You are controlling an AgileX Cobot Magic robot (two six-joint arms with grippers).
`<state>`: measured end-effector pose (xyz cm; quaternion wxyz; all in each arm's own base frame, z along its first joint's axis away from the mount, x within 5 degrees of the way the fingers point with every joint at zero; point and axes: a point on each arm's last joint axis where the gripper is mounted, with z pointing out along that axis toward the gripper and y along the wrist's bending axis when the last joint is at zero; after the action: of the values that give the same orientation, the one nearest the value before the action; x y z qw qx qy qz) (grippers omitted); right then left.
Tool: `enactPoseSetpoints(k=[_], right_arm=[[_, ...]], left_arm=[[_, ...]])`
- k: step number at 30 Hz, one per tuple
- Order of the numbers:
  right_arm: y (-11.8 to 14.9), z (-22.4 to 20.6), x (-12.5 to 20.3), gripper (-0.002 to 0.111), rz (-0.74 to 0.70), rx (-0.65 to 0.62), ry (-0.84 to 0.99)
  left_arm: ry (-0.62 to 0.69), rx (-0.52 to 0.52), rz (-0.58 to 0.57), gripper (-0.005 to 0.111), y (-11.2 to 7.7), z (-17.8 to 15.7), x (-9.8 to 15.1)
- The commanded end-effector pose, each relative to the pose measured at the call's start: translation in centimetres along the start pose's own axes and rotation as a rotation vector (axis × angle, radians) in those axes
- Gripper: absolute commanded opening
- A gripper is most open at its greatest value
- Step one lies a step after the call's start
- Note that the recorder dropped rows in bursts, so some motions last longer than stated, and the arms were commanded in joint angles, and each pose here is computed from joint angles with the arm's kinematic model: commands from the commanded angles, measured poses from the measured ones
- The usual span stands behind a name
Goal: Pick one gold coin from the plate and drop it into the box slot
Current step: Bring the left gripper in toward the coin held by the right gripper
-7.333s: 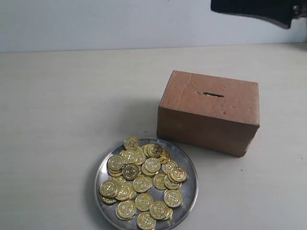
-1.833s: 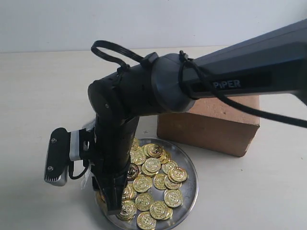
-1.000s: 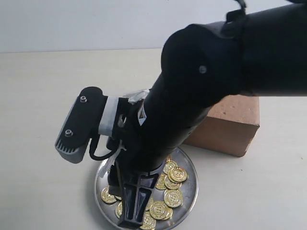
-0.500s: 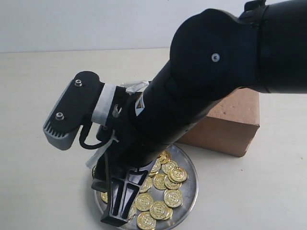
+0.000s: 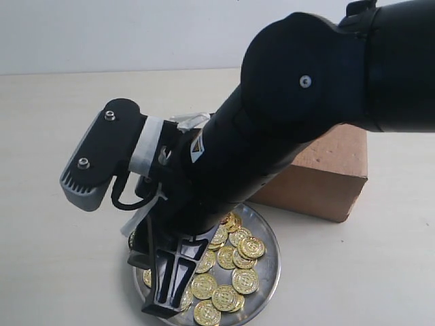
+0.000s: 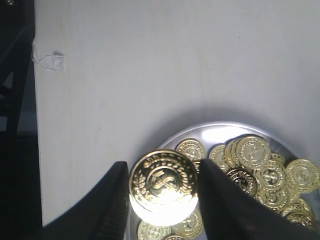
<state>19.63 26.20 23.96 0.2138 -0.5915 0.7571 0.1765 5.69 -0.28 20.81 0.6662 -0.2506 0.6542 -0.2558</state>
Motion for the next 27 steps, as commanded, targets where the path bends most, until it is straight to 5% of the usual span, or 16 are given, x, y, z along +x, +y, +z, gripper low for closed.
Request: enactPoseSetpoints(k=[1, 7, 18, 27], right_arm=[[-0.2, -0.3, 0.0, 0.026, -0.012, 0.01, -0.017], [-0.3, -0.5, 0.0, 0.026, -0.047, 0.029, -0.004], [0.0, -4.1, -0.5, 0.024, -0.125, 0.114, -0.066], [-0.8, -5.2, -0.4, 0.024, -0.172, 0.24, -0.061]], left_arm=[[0.054, 0.041, 0.017, 0.014, -1.0, -0.2, -0.2], [0.142, 0.085, -0.001, 0.046, -3.3, -0.1, -1.5], [0.655, 0.286, 0.054, 0.045, -8.6, 5.0, -2.4], [1.12, 0.448, -0.033, 0.045, -9.5, 10.4, -0.9]])
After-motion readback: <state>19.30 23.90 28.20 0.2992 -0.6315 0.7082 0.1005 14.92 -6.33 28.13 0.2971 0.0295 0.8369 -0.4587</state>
